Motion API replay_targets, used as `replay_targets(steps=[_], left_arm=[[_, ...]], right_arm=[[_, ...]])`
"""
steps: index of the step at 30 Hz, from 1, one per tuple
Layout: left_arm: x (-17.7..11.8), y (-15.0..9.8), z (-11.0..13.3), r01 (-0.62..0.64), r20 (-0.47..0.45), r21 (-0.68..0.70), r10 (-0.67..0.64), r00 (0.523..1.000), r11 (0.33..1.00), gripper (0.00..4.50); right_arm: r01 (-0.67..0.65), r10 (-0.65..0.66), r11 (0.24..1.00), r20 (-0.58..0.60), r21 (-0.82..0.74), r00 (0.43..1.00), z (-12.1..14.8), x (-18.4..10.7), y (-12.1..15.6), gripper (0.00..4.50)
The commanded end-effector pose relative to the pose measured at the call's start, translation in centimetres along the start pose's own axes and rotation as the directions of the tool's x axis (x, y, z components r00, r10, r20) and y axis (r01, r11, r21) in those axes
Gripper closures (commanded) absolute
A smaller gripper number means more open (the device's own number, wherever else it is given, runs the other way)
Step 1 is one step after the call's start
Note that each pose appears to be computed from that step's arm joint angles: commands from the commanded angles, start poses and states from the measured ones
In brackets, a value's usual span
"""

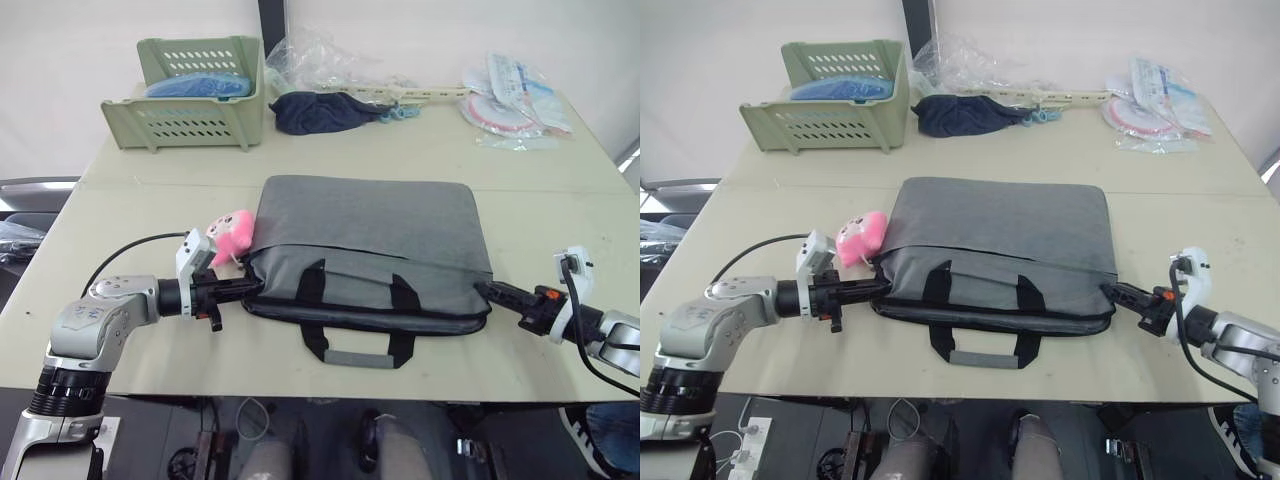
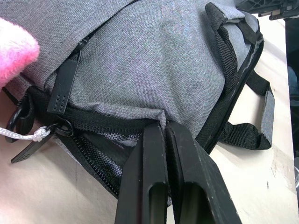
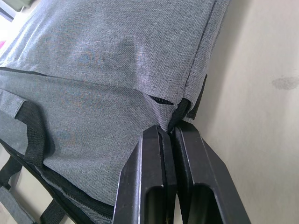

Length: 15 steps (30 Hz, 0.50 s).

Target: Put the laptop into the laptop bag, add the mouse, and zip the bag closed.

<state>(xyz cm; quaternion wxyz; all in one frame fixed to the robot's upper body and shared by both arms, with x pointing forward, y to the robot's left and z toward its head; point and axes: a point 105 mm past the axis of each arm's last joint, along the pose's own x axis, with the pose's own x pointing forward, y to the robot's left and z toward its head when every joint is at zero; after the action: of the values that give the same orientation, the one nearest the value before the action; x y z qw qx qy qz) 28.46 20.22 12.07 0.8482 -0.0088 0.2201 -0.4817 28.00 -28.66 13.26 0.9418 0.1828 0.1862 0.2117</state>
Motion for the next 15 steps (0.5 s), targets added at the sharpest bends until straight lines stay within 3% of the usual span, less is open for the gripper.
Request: replay_targets(steps=[1,3,5,8,11,15], left_arm=[[-3.0,0.3,0.5,-0.039,0.021,-0.008,0.04,0.999,0.999,1.56],[-4.6,0.6,0.7,-0.072,0.043,-0.035,0.074,0.996,0.997,0.57],[-7.0,1.4,0.9,-0.122,0.054,-0.033,0.124,0.991,0.992,0.04],[-10.0,4.0,2.0,-0.289,0.092,0.085,0.281,0.955,0.954,0.04],[-12.1,5.8,4.8,-0.436,0.237,0.203,0.388,0.891,0.877,0.04],[-14.0,7.4,5.9,-0.533,0.316,0.327,0.441,0.84,0.78,0.04]], right_arm=[[0.023,-0.021,0.999,0.053,-0.028,0.998,1.4,-1.9,-0.5,0.03],[0.036,-0.034,0.999,0.068,-0.033,0.997,1.8,-2.8,-0.9,0.0],[0.057,-0.051,0.995,0.07,-0.085,0.996,2.5,-3.9,-1.2,0.0],[0.154,-0.082,0.908,0.195,-0.391,0.977,6.4,-5.3,-1.6,0.0],[0.157,-0.096,0.742,0.129,-0.651,0.987,7.2,-5.7,-1.7,0.0],[0.147,-0.148,0.509,0.082,-0.848,0.986,7.8,-6.4,-3.8,0.0]])
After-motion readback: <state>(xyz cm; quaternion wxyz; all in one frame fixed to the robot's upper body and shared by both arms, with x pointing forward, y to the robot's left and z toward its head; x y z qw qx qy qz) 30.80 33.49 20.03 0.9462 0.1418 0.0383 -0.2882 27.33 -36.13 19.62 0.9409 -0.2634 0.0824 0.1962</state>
